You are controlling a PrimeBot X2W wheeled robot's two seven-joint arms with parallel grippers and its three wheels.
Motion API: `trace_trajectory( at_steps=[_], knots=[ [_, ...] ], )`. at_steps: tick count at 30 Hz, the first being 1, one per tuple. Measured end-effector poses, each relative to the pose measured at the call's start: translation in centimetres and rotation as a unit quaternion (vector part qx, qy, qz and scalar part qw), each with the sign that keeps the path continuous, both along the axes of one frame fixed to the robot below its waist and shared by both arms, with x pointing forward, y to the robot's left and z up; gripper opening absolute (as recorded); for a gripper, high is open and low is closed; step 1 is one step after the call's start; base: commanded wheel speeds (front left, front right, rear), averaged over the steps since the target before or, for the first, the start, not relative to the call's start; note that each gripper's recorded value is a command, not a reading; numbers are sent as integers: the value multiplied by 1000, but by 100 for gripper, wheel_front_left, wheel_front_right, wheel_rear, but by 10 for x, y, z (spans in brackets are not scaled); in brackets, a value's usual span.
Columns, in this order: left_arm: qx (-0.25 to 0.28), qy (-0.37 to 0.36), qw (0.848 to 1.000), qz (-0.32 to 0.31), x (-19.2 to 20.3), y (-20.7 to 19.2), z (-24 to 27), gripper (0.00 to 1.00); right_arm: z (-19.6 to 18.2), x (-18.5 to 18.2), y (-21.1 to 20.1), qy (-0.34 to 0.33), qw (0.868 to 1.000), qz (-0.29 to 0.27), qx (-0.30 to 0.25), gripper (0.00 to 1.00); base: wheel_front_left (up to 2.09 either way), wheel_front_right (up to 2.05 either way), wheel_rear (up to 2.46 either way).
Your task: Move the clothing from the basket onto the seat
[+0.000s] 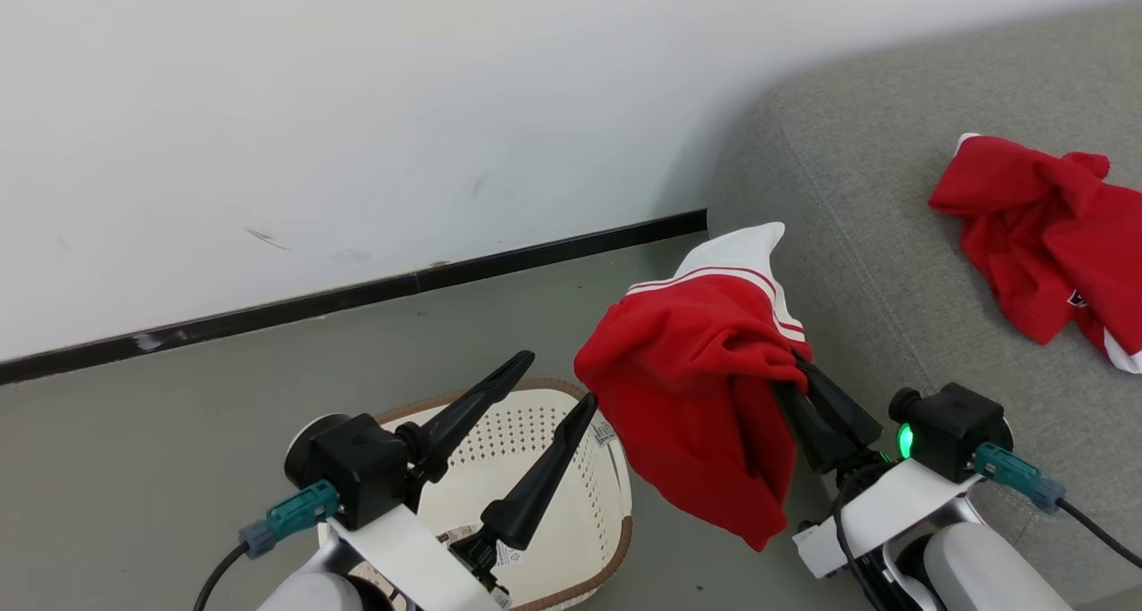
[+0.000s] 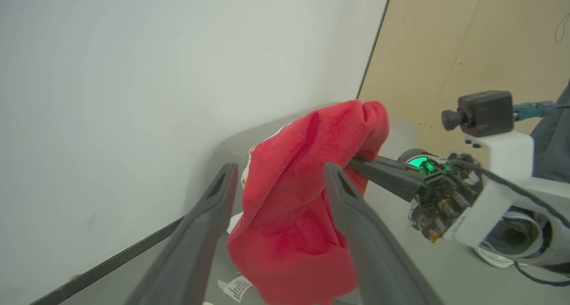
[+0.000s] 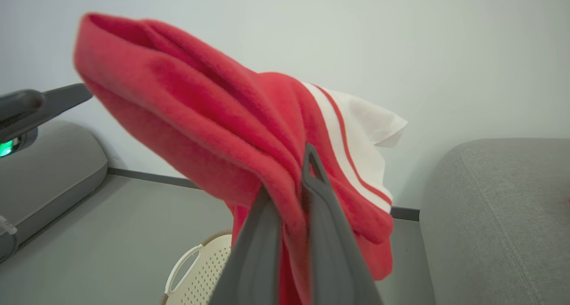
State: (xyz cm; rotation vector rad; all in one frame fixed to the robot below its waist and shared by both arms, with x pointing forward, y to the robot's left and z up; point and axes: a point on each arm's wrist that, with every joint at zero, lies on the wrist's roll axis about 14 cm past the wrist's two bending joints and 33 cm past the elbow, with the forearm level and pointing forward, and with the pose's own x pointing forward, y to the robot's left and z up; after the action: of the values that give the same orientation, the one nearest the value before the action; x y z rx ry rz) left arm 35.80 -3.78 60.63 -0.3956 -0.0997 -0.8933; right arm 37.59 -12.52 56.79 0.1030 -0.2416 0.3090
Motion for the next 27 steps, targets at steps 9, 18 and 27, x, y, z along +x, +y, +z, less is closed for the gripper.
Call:
trace_trajectory(
  at_steps=[9,18,27],
  knots=[
    [0,-1,999,-37,-7,-20,-2,100,-1,-16,-36,1,998,-59,2,0,0,0,0],
    [-2,4,997,-73,-14,-41,-4,100,1,-35,-73,-1,993,-120,0,0,0,0,0],
    [-5,9,995,-100,-20,-57,-7,100,-5,-57,-101,8,985,-174,9,0,0,0,0]
  ],
)
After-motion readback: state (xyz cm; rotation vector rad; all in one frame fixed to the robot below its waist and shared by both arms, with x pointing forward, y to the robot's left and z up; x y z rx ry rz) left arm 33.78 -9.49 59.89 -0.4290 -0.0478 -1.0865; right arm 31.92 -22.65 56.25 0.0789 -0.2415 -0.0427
